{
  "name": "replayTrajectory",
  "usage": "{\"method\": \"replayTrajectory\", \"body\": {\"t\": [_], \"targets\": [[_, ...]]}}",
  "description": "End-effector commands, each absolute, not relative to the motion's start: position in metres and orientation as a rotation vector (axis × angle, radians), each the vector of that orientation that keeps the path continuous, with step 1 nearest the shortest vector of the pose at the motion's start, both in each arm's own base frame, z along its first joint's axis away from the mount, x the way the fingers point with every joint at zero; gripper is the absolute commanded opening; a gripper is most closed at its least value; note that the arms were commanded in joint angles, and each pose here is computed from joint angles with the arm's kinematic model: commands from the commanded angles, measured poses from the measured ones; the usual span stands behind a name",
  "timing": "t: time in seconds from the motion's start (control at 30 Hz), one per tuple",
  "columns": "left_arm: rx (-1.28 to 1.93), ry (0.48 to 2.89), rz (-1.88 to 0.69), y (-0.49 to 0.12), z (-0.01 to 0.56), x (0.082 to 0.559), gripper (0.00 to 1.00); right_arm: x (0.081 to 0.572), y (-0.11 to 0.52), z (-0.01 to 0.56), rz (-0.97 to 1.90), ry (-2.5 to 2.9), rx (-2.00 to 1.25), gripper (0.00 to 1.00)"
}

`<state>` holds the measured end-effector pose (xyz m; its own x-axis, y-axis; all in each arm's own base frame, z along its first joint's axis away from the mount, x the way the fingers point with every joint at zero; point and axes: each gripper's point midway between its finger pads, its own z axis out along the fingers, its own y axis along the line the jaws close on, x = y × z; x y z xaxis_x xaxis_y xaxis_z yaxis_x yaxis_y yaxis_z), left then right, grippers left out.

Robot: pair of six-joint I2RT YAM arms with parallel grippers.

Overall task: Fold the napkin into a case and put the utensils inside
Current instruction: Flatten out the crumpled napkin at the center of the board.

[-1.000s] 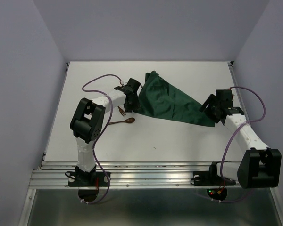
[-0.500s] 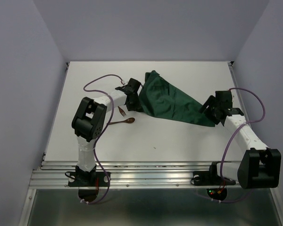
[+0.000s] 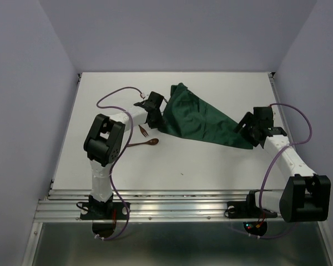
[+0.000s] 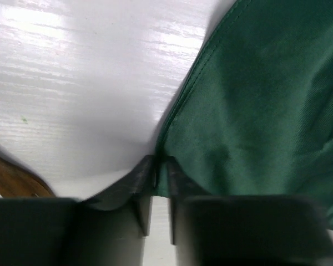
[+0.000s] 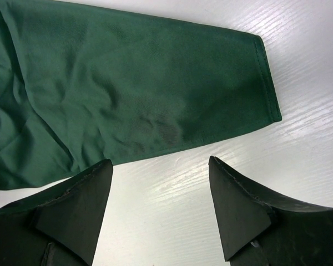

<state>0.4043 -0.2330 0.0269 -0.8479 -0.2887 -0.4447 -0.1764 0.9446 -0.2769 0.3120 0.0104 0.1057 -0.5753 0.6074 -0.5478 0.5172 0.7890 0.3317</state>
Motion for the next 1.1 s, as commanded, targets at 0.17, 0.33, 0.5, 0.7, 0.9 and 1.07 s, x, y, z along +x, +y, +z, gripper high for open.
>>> {"method": "replayTrajectory", "body": {"t": [0.17, 0.33, 0.5, 0.7, 0.9, 1.07], "targets": [[-0.313, 2.529, -0.389, -0.232, 0.075, 0.413, 0.0, 0.298, -0.013, 0.094, 0.055, 2.304, 0.928, 0.96], [-0.351, 2.429, -0.465, -0.221, 0.122, 0.43, 0.0, 0.275, -0.024, 0.064, 0.11, 2.356, 1.083, 1.0], [-0.301, 2.411, -0.511, -0.225, 0.143, 0.442, 0.0, 0.275, -0.032, 0.053, 0.122, 2.346, 1.163, 0.99], [-0.279, 2.389, -0.518, -0.222, 0.158, 0.438, 0.0, 0.282, -0.038, 0.052, 0.143, 2.325, 1.116, 0.84], [-0.269, 2.395, -0.527, -0.222, 0.158, 0.436, 0.0, 0.277, -0.004, 0.035, 0.382, 2.366, 1.055, 0.76], [-0.272, 2.402, -0.542, -0.225, 0.156, 0.435, 0.0, 0.267, 0.013, 0.027, 0.403, 2.407, 1.009, 0.75]]}}
